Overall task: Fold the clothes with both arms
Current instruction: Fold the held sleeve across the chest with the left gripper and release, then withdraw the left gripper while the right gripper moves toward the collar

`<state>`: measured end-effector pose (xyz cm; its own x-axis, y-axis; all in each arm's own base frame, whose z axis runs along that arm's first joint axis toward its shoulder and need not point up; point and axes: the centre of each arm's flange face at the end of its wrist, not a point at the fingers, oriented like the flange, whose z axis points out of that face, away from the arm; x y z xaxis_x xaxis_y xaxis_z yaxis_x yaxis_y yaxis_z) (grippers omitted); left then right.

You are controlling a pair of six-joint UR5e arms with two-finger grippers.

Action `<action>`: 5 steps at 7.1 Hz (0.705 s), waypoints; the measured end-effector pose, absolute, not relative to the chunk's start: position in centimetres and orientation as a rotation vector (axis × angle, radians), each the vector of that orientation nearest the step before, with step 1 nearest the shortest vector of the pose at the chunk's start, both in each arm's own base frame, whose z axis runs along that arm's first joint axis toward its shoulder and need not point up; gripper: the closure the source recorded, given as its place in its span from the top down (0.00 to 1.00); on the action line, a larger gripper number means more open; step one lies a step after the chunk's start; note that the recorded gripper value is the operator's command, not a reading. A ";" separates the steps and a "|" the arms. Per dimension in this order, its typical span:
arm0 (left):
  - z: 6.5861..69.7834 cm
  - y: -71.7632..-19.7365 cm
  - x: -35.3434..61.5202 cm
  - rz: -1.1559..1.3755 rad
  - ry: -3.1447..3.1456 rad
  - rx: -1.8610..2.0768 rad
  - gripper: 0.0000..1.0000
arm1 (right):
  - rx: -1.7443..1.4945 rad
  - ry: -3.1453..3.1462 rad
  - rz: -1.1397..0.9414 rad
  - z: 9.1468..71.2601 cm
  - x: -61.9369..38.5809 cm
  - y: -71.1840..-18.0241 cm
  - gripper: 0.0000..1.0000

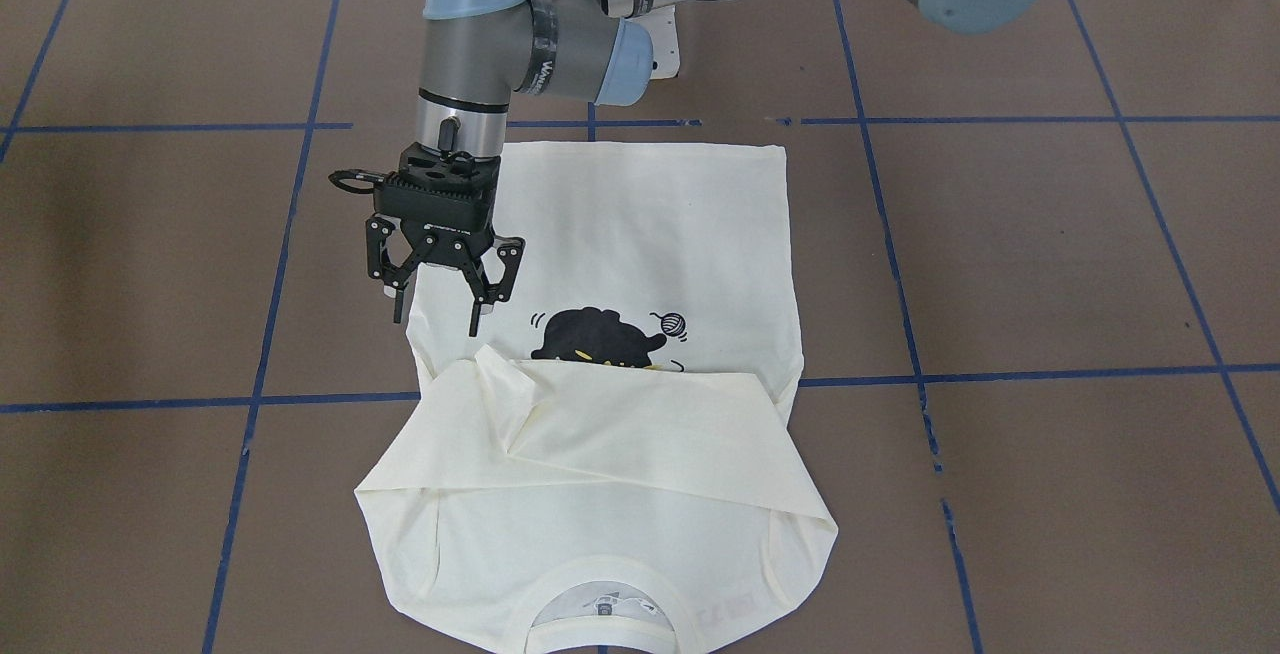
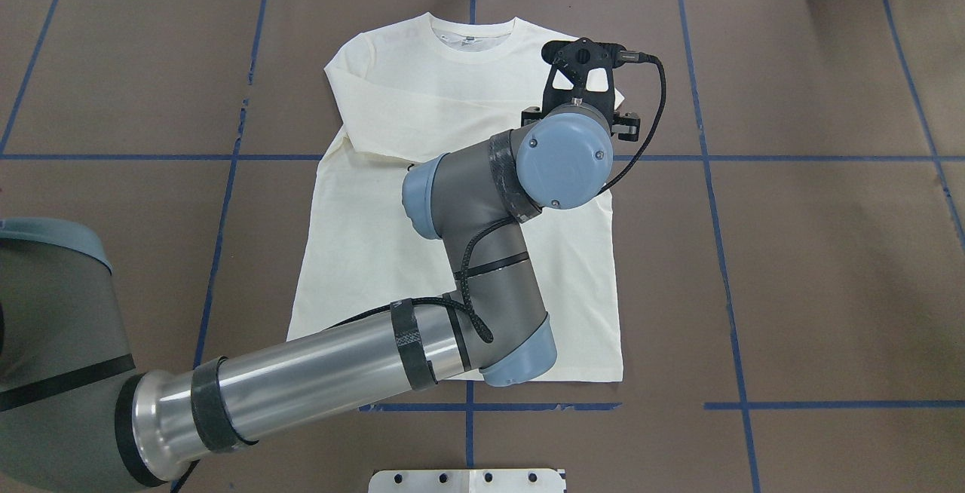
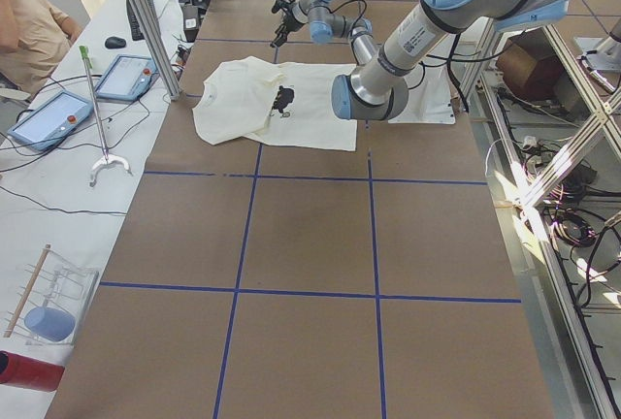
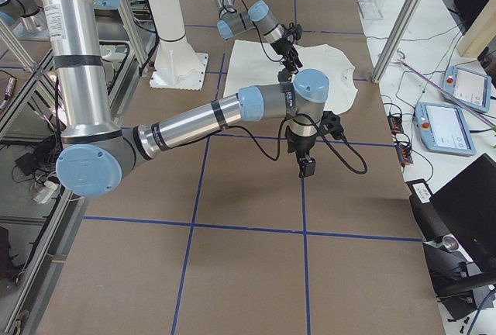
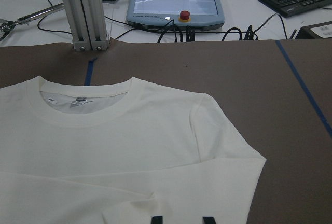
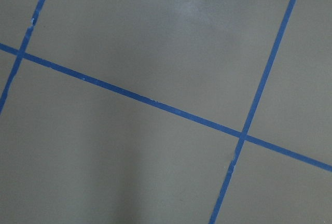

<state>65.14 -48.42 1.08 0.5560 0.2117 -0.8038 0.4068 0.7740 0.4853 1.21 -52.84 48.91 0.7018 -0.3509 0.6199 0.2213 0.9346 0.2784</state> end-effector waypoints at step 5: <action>9.1 -50.3 48.8 0.273 0.946 0.569 1.00 | 0.249 -0.875 -0.235 38.9 -12.1 -55.9 1.00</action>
